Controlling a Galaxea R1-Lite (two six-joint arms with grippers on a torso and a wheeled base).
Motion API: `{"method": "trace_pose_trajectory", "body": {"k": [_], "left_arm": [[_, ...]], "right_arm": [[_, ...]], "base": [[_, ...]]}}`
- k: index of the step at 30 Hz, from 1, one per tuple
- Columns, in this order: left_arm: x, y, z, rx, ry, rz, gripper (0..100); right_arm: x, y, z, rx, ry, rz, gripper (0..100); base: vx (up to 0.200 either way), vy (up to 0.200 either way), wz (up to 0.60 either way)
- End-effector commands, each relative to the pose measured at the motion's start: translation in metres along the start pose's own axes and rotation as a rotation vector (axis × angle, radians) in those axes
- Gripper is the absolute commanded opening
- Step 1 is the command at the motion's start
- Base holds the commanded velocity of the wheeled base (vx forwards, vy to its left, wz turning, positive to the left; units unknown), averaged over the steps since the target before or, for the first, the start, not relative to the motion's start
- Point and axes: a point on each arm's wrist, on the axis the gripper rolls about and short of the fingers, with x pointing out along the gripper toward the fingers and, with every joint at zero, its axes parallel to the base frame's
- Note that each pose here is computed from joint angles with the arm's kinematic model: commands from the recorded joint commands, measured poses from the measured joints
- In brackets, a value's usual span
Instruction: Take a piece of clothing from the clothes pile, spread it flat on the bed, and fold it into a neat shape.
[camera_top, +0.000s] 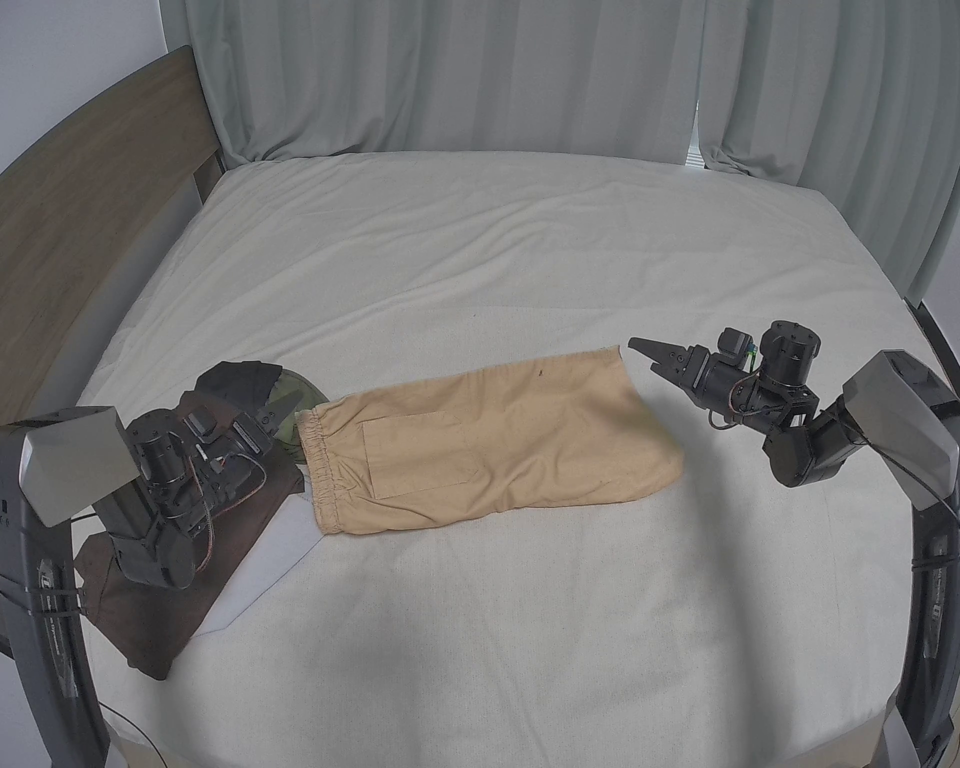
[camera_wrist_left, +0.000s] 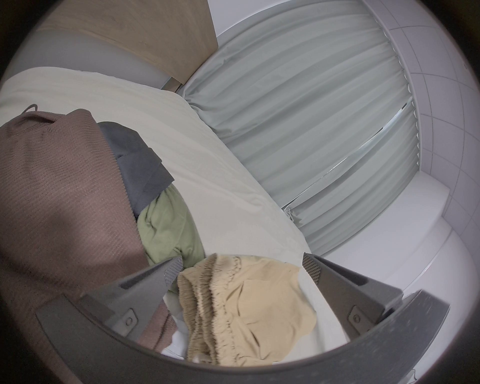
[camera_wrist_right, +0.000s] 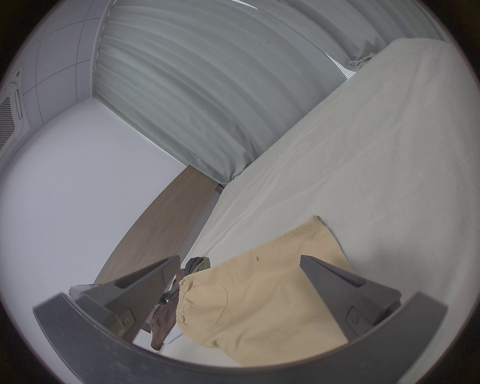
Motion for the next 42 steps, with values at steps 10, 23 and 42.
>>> {"method": "trace_pose_trajectory", "body": {"k": [10,23,42], "left_arm": [[-0.029,-0.045,0.019,-0.013,0.016,-0.083,100],[-0.037,-0.064,0.007,0.135,0.048,-0.105,100],[-0.038,-0.069,0.011,0.626,-0.038,-0.044,100]], "right_arm": [[-0.03,0.03,-0.019,0.04,0.038,-0.035,100],[-0.062,0.025,-0.077,0.085,0.073,-0.098,100],[-0.058,0.035,-0.093,0.102,0.125,-0.084,100]], "base": [[0.0,0.0,0.0],[0.0,0.0,0.0],[0.0,0.0,0.0]]}}
